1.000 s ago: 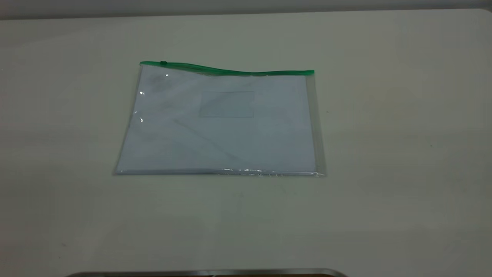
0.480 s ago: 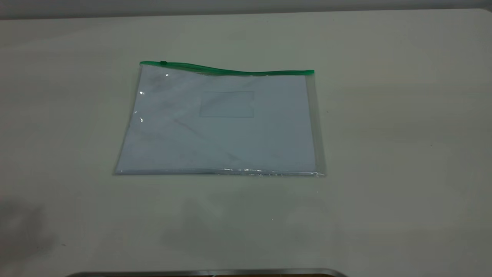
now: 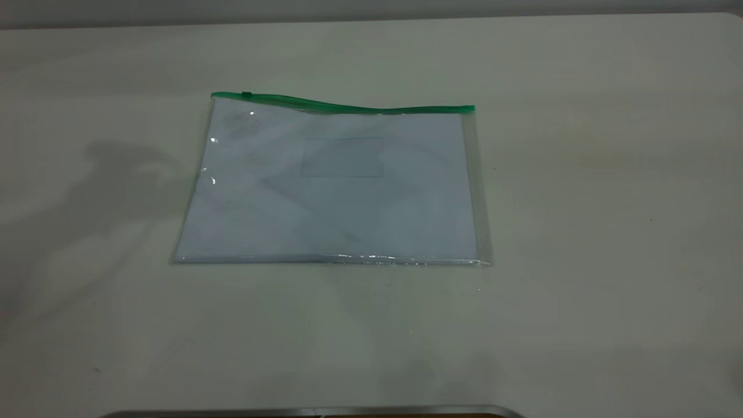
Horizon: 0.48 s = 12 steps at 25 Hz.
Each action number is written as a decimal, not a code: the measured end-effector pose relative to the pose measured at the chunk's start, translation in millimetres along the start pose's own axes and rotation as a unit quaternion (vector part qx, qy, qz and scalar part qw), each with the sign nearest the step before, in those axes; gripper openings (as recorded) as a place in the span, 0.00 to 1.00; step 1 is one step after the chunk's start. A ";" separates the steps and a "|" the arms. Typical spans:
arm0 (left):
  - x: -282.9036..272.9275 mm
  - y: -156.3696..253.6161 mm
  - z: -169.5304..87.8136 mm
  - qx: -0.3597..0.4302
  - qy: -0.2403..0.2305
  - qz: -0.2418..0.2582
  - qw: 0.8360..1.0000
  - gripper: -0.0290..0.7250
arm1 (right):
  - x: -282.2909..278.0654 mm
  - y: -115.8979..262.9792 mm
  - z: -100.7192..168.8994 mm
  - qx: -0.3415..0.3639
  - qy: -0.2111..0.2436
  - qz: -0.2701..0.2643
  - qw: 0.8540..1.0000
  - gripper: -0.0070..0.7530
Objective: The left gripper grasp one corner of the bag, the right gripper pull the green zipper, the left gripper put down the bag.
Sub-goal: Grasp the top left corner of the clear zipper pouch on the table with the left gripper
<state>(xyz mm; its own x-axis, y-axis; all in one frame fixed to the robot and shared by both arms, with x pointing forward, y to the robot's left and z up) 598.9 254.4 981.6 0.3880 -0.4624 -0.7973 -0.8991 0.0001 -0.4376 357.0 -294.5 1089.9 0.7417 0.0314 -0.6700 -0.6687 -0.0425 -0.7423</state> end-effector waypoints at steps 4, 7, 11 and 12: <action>48.8 -18.4 21.1 0.005 0.026 0.012 1.000 0.79 | 16.9 -9.7 -0.5 0.008 0.000 0.003 1.000 0.72; 72.9 -22.5 33.6 0.010 0.033 0.023 0.999 0.79 | 36.1 -18.9 -1.7 0.006 0.002 0.031 0.999 0.72; 92.9 -20.1 46.7 0.004 0.030 0.035 0.999 0.79 | 61.1 -38.8 -3.3 0.004 0.004 0.061 0.998 0.72; 96.1 -18.8 51.4 0.003 0.026 0.037 0.999 0.79 | 68.7 -43.4 -3.6 0.004 0.004 0.069 0.998 0.72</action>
<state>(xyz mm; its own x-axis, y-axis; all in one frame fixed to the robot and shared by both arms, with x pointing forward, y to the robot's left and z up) 663.5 255.6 891.9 0.3090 -0.5063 -0.8051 -0.9238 0.0417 -0.3807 437.2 -294.1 1076.1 0.6430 0.0176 -0.7656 -0.7647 -0.0384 -0.6432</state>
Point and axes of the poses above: a point on each arm's last joint axis where the gripper is mounted, x pointing out along that axis toward the gripper, z along the wrist's bending axis when the last joint is at zero, y = z × x, the point moved 1 cm from there along x, pointing out along that axis toward the gripper, and after that the axes turned 2 degrees about -x, right-handed, at the moved point
